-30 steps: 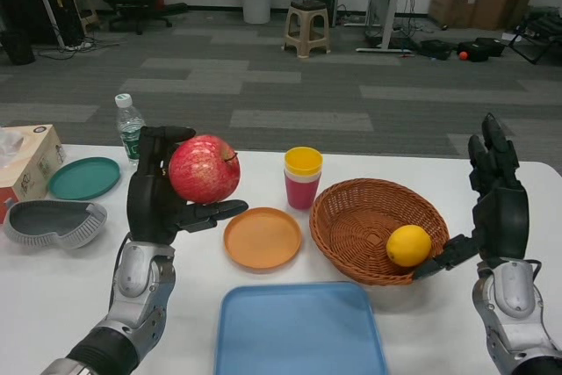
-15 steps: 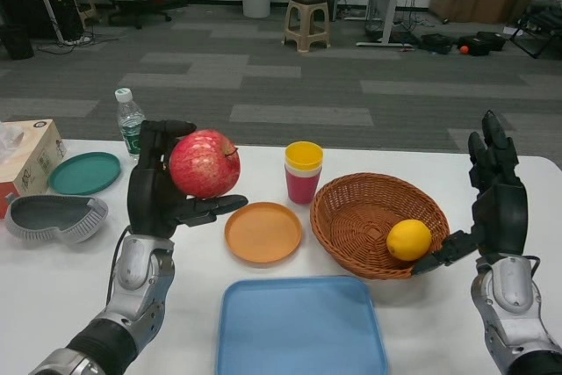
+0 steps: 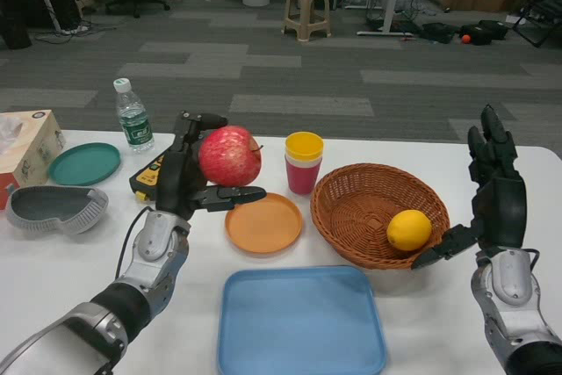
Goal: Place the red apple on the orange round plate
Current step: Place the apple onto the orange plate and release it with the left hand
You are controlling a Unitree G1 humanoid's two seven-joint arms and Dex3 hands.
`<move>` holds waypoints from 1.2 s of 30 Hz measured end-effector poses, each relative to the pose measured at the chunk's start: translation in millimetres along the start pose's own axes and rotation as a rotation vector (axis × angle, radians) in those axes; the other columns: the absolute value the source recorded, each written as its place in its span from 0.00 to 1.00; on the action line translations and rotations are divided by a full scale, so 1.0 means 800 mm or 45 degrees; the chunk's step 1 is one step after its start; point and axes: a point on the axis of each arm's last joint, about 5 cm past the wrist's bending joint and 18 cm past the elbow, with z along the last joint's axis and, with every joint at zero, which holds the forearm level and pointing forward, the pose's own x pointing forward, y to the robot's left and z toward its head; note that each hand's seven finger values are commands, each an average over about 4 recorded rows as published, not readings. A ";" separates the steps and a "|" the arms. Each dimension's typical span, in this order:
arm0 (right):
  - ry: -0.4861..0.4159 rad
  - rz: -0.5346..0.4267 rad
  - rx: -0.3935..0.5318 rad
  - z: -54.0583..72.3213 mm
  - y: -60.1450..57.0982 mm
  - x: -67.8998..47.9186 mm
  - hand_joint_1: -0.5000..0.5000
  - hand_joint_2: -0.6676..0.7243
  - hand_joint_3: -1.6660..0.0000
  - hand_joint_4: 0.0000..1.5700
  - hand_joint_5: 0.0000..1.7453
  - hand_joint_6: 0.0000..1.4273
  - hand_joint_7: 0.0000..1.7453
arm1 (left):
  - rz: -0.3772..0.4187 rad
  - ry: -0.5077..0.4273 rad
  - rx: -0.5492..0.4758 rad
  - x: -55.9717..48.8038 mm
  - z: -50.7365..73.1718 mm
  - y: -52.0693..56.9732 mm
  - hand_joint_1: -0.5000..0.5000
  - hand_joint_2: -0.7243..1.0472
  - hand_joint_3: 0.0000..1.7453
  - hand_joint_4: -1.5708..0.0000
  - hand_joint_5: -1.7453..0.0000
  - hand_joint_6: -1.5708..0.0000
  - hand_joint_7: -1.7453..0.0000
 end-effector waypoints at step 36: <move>0.038 0.005 -0.001 -0.005 0.003 -0.008 0.71 1.00 1.00 0.00 0.00 0.00 0.00 | -0.038 0.836 0.367 0.032 -0.036 -0.031 1.00 0.60 0.05 0.64 0.00 0.68 0.04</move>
